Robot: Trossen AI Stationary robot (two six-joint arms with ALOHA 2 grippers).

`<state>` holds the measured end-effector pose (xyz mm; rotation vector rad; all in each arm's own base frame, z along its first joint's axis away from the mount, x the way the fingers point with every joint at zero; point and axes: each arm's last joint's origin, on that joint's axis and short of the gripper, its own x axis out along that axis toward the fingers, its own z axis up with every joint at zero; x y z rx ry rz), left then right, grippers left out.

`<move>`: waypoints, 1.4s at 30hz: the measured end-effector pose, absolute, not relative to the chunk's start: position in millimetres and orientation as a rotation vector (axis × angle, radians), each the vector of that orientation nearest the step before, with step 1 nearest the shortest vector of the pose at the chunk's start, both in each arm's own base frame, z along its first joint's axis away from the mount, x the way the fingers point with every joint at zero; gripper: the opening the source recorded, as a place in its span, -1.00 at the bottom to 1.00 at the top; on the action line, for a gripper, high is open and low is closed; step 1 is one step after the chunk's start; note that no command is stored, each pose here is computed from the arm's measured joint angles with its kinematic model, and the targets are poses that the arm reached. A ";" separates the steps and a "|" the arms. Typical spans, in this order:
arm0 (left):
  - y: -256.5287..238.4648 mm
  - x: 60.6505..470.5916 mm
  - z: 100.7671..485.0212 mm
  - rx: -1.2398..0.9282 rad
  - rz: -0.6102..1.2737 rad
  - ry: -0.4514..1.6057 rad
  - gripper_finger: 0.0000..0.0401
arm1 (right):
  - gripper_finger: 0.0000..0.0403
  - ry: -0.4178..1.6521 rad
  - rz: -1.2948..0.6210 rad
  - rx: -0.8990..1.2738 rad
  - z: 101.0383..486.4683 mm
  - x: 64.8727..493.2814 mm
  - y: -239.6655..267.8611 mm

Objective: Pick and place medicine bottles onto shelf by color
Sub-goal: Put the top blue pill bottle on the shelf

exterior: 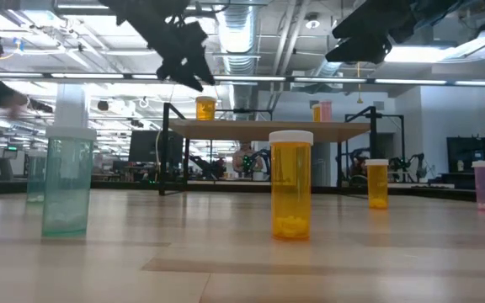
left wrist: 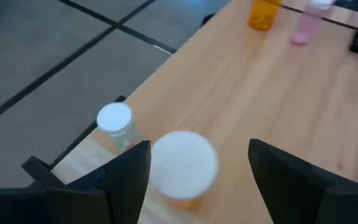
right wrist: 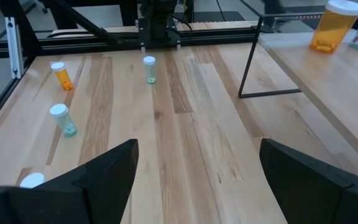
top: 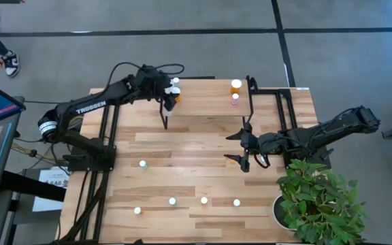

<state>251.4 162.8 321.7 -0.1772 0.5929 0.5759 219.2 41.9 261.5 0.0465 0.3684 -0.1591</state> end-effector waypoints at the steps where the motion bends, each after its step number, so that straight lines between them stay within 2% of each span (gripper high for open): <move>1: 160.6 251.2 327.8 -0.175 0.561 0.598 0.29 | 0.77 0.368 -0.159 0.047 261.5 219.2 41.9; 8: 122.8 230.6 371.7 -0.114 0.498 0.489 0.19 | 0.77 0.369 -0.160 0.055 261.4 219.1 41.9; 14: 67.4 195.1 377.8 -0.113 0.427 0.374 0.08 | 0.77 0.375 -0.160 0.053 260.9 218.9 41.9; 18: 32.8 172.7 357.4 -0.161 0.385 0.340 0.02 | 0.77 0.367 -0.160 0.055 261.6 219.2 41.9; 24: -7.8 159.1 305.0 -0.238 0.258 0.280 -0.03 | 0.77 0.352 -0.159 0.060 263.0 219.7 42.0; 27: -22.7 156.0 279.3 -0.222 0.182 0.330 -0.04 | 0.77 0.352 -0.161 0.060 263.0 219.8 41.6; 33: -36.5 150.2 242.8 -0.271 0.174 0.440 -0.04 | 0.77 0.347 -0.161 0.061 263.5 219.9 41.6; 42: -43.8 134.6 219.7 -0.369 0.219 0.651 -0.04 | 0.77 0.352 -0.160 0.060 263.0 219.6 42.0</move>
